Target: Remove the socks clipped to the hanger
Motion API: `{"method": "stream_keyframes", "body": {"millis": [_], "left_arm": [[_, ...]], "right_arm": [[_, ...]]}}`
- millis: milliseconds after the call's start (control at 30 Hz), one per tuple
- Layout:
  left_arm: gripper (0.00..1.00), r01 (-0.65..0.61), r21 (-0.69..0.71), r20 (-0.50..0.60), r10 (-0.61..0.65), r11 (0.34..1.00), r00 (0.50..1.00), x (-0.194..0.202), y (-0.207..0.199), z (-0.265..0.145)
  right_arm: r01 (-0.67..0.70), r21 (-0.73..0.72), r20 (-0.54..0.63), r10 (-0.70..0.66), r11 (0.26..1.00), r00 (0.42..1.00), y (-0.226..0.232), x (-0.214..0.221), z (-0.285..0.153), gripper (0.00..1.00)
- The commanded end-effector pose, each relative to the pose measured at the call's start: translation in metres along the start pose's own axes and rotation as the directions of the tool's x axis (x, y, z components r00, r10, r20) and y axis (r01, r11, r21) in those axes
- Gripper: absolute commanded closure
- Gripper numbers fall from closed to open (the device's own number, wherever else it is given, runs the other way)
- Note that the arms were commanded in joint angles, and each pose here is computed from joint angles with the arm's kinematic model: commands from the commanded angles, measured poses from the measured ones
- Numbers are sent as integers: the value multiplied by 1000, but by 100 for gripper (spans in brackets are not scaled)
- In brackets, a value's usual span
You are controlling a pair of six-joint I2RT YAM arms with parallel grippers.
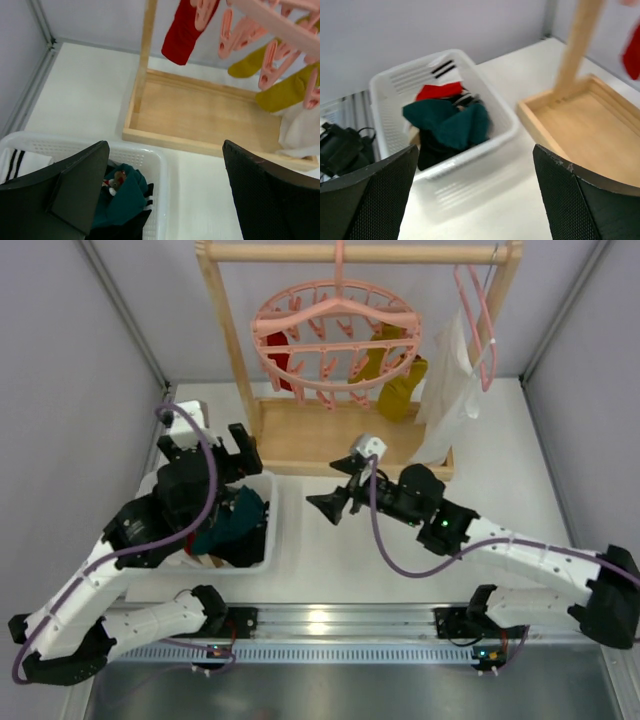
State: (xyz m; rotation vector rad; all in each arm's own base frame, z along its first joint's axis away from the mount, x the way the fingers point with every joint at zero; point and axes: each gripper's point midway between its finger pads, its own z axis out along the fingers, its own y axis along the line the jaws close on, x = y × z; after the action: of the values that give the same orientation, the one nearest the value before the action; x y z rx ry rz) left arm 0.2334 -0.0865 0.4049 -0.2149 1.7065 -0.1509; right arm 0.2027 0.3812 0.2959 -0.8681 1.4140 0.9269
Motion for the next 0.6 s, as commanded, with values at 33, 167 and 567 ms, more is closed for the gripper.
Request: {"method": "stream_keyframes", "body": {"millis": [33, 167, 567], "left_arm": [[1, 51, 136, -21, -49, 989, 999, 29, -50, 24], [1, 67, 171, -72, -55, 983, 996, 52, -68, 36], [2, 164, 421, -141, -114, 892, 983, 23, -142, 27]], "right_arm": [[-98, 314, 11, 100, 944, 995, -65, 19, -67, 6], [-121, 464, -9, 141, 877, 990, -107, 33, -117, 6], [-179, 535, 46, 183, 826, 982, -165, 27, -145, 13]]}}
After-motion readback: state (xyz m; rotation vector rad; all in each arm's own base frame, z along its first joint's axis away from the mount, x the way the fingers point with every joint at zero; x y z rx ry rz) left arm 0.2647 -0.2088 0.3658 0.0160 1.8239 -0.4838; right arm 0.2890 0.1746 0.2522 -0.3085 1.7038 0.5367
